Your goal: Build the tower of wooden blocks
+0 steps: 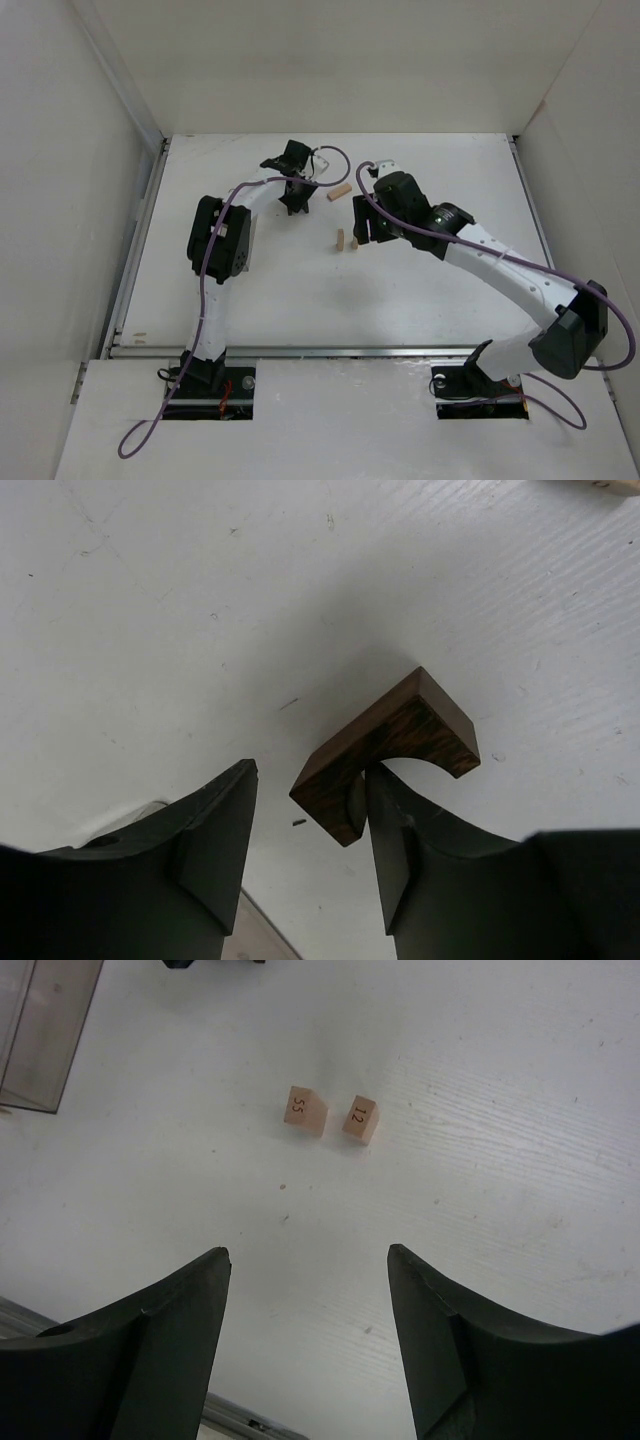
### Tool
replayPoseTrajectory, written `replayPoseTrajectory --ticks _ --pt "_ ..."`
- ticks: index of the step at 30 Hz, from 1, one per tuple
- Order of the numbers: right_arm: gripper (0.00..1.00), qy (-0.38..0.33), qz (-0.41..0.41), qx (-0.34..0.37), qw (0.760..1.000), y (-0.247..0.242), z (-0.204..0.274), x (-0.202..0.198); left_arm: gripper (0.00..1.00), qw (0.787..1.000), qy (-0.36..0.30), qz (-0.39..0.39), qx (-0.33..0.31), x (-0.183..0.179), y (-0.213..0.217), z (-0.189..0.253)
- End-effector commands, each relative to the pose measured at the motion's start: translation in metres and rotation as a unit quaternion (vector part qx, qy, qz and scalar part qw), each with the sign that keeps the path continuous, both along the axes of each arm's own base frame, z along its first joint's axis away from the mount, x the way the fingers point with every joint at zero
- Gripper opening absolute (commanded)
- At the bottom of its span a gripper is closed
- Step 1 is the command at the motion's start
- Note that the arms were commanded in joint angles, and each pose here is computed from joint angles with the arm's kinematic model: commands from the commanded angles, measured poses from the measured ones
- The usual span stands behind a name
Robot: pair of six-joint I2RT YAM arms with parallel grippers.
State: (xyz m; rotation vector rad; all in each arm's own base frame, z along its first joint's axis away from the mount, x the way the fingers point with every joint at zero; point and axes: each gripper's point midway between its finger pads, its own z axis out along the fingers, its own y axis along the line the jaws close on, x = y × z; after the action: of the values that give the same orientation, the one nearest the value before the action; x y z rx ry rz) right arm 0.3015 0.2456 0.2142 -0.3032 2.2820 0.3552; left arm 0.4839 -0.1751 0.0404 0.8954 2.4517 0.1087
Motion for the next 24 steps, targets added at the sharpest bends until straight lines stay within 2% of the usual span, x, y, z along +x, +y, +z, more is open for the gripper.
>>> replayPoseTrajectory --ticks 1,3,4,5,6,11,15,17,21,24 --pt "0.7 -0.019 0.012 0.02 1.0 0.0 0.014 -0.003 0.44 1.0 -0.022 -0.016 -0.002 0.004 0.001 0.026" --pt "0.7 -0.019 0.012 0.02 1.0 0.0 0.014 -0.003 0.38 1.0 -0.016 -0.019 -0.004 0.003 0.0 0.02" --pt "0.7 -0.016 0.012 0.017 1.0 -0.001 0.011 -0.004 0.31 1.0 -0.014 -0.027 -0.007 0.002 -0.002 0.02" --pt "0.7 -0.016 0.012 0.017 1.0 -0.001 0.011 -0.004 0.05 0.999 -0.012 -0.029 -0.011 0.002 -0.004 0.02" --pt "0.7 -0.014 0.015 0.019 1.0 0.0 0.011 -0.005 0.0 1.0 -0.012 -0.026 -0.013 0.001 -0.004 0.02" --pt "0.7 -0.017 0.015 0.022 0.999 0.001 0.012 -0.003 0.0 0.999 0.012 -0.039 -0.029 -0.01 -0.01 0.008" --pt "0.7 -0.018 0.012 0.04 0.999 0.003 0.021 -0.001 0.0 0.997 0.024 -0.05 -0.06 -0.02 -0.019 0.022" --pt "0.7 -0.012 0.013 0.045 0.999 0.007 0.023 -0.001 0.0 0.993 0.049 -0.05 -0.097 -0.028 -0.022 0.034" --pt "0.7 -0.021 0.019 0.067 0.997 0.019 0.035 0.007 0.0 0.976 0.08 -0.039 -0.201 -0.031 -0.034 0.085" --pt "0.7 -0.034 0.036 0.086 0.995 0.032 0.042 0.013 0.0 0.95 0.122 -0.023 -0.287 -0.038 -0.036 0.113"
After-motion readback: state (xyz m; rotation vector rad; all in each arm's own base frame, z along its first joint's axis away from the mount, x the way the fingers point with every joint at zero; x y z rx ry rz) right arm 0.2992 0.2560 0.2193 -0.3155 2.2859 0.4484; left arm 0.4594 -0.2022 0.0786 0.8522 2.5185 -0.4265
